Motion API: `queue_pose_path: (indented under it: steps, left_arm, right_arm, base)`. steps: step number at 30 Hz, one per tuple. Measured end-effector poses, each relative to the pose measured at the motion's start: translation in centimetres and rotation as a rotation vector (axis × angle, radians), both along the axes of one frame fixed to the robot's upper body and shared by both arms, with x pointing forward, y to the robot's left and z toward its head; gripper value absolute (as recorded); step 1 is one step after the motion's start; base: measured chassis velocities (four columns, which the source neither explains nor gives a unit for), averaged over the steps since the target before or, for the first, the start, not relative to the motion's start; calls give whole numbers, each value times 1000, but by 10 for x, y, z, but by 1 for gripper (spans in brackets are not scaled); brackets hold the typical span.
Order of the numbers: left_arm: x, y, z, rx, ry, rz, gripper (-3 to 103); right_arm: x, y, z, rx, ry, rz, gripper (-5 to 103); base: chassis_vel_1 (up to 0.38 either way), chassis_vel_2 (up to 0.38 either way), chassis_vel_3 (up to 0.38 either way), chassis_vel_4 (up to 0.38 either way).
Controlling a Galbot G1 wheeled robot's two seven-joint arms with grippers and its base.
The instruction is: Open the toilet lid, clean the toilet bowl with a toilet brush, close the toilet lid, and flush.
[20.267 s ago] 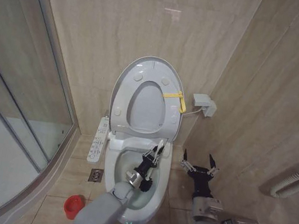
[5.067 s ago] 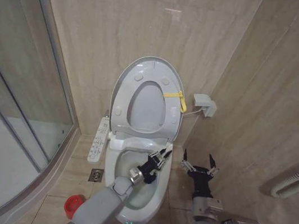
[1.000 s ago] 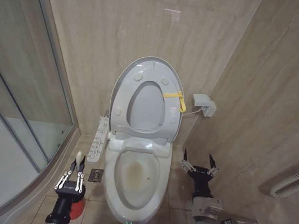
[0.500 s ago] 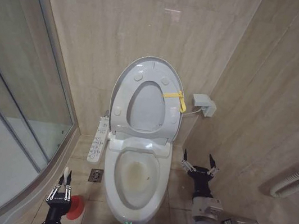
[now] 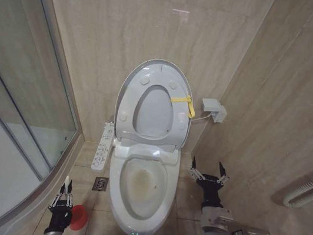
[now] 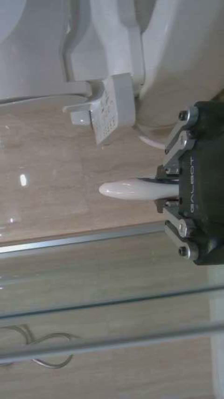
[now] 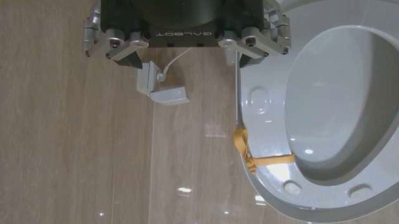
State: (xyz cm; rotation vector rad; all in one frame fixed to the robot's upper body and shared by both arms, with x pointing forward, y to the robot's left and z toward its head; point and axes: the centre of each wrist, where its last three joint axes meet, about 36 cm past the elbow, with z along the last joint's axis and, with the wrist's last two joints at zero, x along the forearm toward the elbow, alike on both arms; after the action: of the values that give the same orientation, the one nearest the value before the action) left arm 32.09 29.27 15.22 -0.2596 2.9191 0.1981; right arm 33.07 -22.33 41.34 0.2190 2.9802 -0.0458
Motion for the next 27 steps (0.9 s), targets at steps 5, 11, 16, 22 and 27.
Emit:
queue_pose_path:
  steps: [5,11,16,22,27]
  left_arm:
    - [19,0,-5,-13,9,-15,19]
    - [46,1,-11,-6,22,-33,19]
    - [60,-8,-11,-11,19,-60,19]
    - [65,-13,-17,-14,37,-67,19]
    - [59,-11,-26,-4,70,-70,19]
  right_arm:
    - [0,0,0,0,0,0,100]
    - [0,0,0,0,0,0,100]
    - [0,0,0,0,0,0,100]
    - [0,0,0,0,0,0,100]
    - [0,0,0,0,0,0,100]
  base:
    - [0,0,0,0]
    - [0,0,0,0]
    - [0,0,0,0]
    - [0,0,0,0]
    - [0,0,0,0]
